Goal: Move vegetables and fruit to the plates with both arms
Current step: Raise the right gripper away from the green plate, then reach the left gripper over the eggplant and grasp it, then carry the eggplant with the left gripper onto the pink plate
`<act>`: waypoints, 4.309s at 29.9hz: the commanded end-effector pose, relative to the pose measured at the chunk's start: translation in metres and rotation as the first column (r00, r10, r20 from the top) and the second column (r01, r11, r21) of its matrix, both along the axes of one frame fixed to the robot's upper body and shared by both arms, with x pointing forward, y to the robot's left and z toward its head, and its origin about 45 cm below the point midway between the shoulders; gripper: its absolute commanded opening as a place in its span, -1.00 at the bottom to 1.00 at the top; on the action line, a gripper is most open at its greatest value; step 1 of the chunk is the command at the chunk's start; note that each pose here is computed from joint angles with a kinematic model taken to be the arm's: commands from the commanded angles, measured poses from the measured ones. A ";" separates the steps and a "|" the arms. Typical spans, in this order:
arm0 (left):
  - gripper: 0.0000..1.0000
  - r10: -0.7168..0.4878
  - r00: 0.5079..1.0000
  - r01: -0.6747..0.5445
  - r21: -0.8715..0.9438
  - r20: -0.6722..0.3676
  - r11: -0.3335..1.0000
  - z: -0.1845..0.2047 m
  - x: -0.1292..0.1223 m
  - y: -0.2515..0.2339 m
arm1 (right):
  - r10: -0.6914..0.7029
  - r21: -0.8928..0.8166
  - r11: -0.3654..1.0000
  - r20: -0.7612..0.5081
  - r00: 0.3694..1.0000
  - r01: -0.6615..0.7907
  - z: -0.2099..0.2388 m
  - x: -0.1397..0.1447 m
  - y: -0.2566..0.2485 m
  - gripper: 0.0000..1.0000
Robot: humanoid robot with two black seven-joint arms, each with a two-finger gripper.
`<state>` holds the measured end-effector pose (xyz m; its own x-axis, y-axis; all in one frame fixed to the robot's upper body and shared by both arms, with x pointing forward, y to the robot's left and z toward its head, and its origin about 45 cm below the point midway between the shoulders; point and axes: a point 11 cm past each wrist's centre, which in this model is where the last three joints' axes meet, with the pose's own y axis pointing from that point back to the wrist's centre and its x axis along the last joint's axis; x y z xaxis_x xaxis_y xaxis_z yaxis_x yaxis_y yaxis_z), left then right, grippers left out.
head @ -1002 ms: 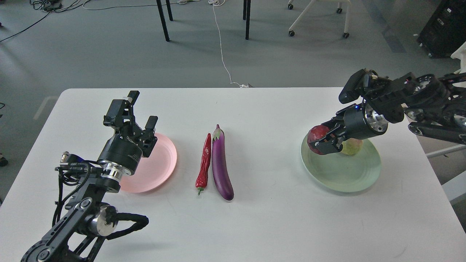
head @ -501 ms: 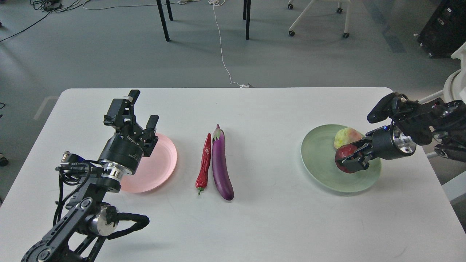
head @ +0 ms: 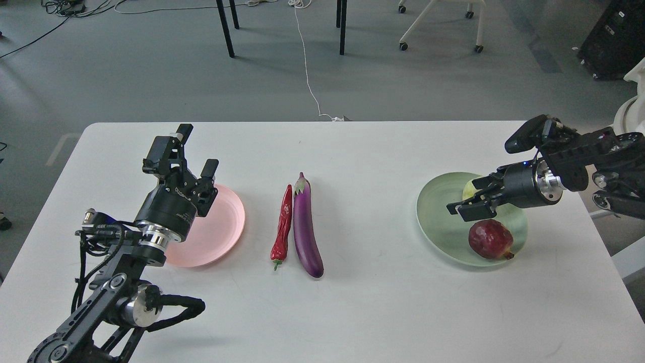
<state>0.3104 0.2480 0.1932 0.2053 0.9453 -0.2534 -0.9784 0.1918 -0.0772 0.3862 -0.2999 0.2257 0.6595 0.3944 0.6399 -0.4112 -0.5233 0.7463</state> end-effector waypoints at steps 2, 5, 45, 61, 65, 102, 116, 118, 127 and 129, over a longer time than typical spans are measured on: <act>0.98 0.000 1.000 0.000 0.007 -0.003 1.000 -0.001 -0.001 0.002 | -0.243 0.410 0.873 -0.102 0.965 0.263 0.010 0.010 0.029 0.94; 0.98 -0.001 1.000 0.001 0.008 -0.005 1.000 -0.002 -0.001 0.002 | -0.385 0.624 0.622 -0.283 0.879 0.473 0.006 0.014 0.033 0.94; 0.98 -0.438 0.724 0.459 0.846 -0.533 -0.271 -0.020 0.020 -0.122 | -0.353 0.520 -0.483 -0.852 0.387 0.705 -0.059 -0.011 -0.055 0.97; 0.98 -0.453 0.673 0.559 0.803 -0.585 -0.205 -0.047 0.005 -0.148 | -0.343 0.512 -0.481 -0.857 0.385 0.711 -0.062 -0.012 -0.049 0.97; 0.97 -0.436 0.674 0.566 0.796 -0.596 -0.212 -0.052 0.006 -0.143 | -0.344 0.513 -0.481 -0.857 0.384 0.711 -0.062 -0.012 -0.049 0.97; -0.50 -0.474 0.654 0.616 0.779 -0.590 -0.119 -0.049 0.001 -0.162 | -0.342 0.501 -0.484 -0.863 0.372 0.717 -0.067 -0.017 -0.050 0.97; -0.49 -0.364 0.737 0.542 0.820 -0.569 -0.184 0.019 0.046 -0.033 | -0.340 0.501 -0.480 -0.863 0.373 0.721 -0.069 -0.017 -0.047 0.97; -0.49 -0.332 0.735 0.555 0.806 -0.591 -0.207 0.021 0.043 0.001 | -0.341 0.502 -0.478 -0.863 0.374 0.721 -0.069 -0.017 -0.047 0.97; -0.47 -0.268 0.689 0.616 0.739 -0.674 -0.274 0.014 0.018 0.073 | -0.340 0.502 -0.477 -0.863 0.375 0.722 -0.069 -0.017 -0.047 0.97; -0.46 -0.274 0.683 0.617 0.736 -0.677 -0.279 0.014 0.014 0.074 | -0.337 0.501 -0.477 -0.863 0.375 0.722 -0.069 -0.017 -0.045 0.97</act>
<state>0.3315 0.3171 0.2086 0.8148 -0.0733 0.5751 -0.5359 0.2830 0.7954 0.3691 -0.3469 0.1570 0.1586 -0.9314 -0.3277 -0.9664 -0.2144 0.1419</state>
